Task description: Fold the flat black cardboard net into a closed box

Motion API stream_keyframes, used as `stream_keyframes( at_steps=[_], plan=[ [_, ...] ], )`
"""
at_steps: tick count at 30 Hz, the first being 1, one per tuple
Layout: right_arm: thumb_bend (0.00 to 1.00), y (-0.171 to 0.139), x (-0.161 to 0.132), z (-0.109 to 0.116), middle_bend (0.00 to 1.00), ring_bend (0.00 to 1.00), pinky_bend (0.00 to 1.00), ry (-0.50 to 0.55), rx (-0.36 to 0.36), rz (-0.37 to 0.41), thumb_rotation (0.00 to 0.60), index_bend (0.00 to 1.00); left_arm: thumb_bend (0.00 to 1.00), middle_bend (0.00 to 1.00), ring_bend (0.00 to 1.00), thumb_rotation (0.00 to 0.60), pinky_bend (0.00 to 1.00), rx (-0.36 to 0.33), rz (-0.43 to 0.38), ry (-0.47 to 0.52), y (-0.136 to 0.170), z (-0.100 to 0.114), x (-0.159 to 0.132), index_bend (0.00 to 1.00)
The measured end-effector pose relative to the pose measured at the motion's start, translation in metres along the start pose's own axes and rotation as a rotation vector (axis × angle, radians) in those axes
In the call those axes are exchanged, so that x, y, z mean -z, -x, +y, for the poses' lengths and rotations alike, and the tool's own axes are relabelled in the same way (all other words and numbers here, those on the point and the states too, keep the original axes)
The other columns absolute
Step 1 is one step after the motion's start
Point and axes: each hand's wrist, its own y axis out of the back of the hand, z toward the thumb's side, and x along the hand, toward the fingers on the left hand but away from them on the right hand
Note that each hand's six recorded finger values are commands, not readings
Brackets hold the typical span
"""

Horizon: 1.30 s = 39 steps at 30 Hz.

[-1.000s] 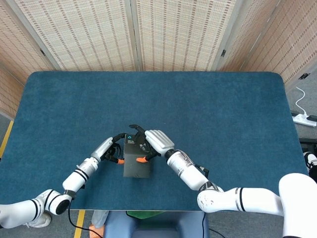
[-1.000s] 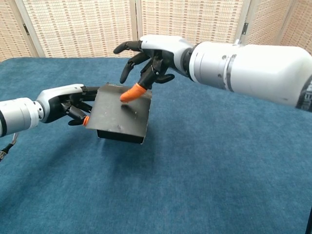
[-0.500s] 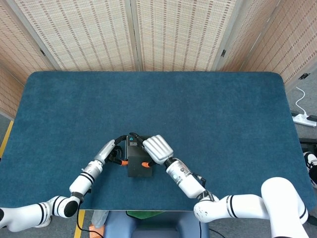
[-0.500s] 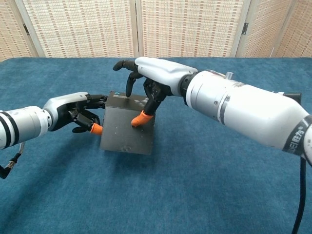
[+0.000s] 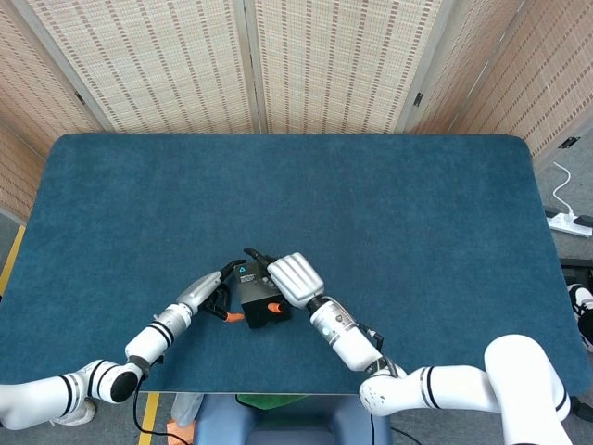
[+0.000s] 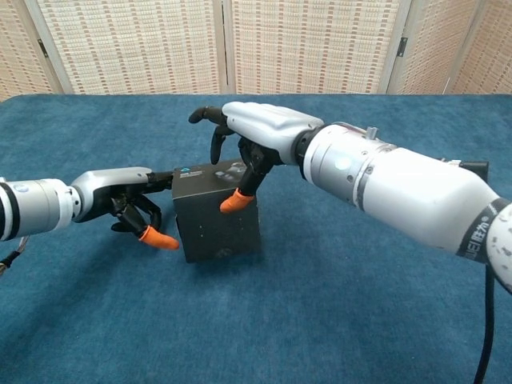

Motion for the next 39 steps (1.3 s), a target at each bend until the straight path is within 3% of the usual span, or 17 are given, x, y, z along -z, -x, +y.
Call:
stream_keyframes(
  at_steps=[11,17,23,28,32,39],
  plan=[
    [0.0,-0.009,0.003,-0.008,0.32,0.69,1.0,-0.075,0.007,0.025,0.6,0.1,0.21,0.0,0.5,0.6,0.87,-0.012,-0.005,-0.374,0.015,0.021,-0.002,0.0],
    [0.0,-0.012,0.006,-0.014,0.32,0.69,1.0,-0.163,0.03,0.058,0.6,0.11,0.21,0.0,0.5,0.6,0.87,-0.097,0.01,-0.511,0.032,0.044,-0.01,0.0],
    [0.0,-0.013,0.011,-0.024,0.35,0.69,1.0,-0.311,0.068,0.107,0.6,0.18,0.21,0.0,0.5,0.6,0.87,-0.184,0.04,-0.519,0.052,0.07,-0.016,0.0],
    [0.01,-0.012,0.015,-0.037,0.44,0.7,1.0,-0.427,0.106,0.146,0.6,0.31,0.21,0.0,0.49,0.6,0.87,-0.195,0.055,-0.501,0.058,0.077,-0.014,0.0],
    [0.08,-0.012,0.015,-0.042,0.53,0.71,1.0,-0.505,0.155,0.178,0.6,0.42,0.2,0.0,0.49,0.6,0.87,-0.19,0.052,-0.482,0.06,0.078,-0.014,0.0],
    [0.21,-0.012,0.007,-0.053,0.64,0.73,1.0,-0.552,0.216,0.227,0.6,0.48,0.2,0.0,0.49,0.6,0.87,-0.194,0.04,-0.455,0.063,0.081,-0.014,0.0]
  ],
)
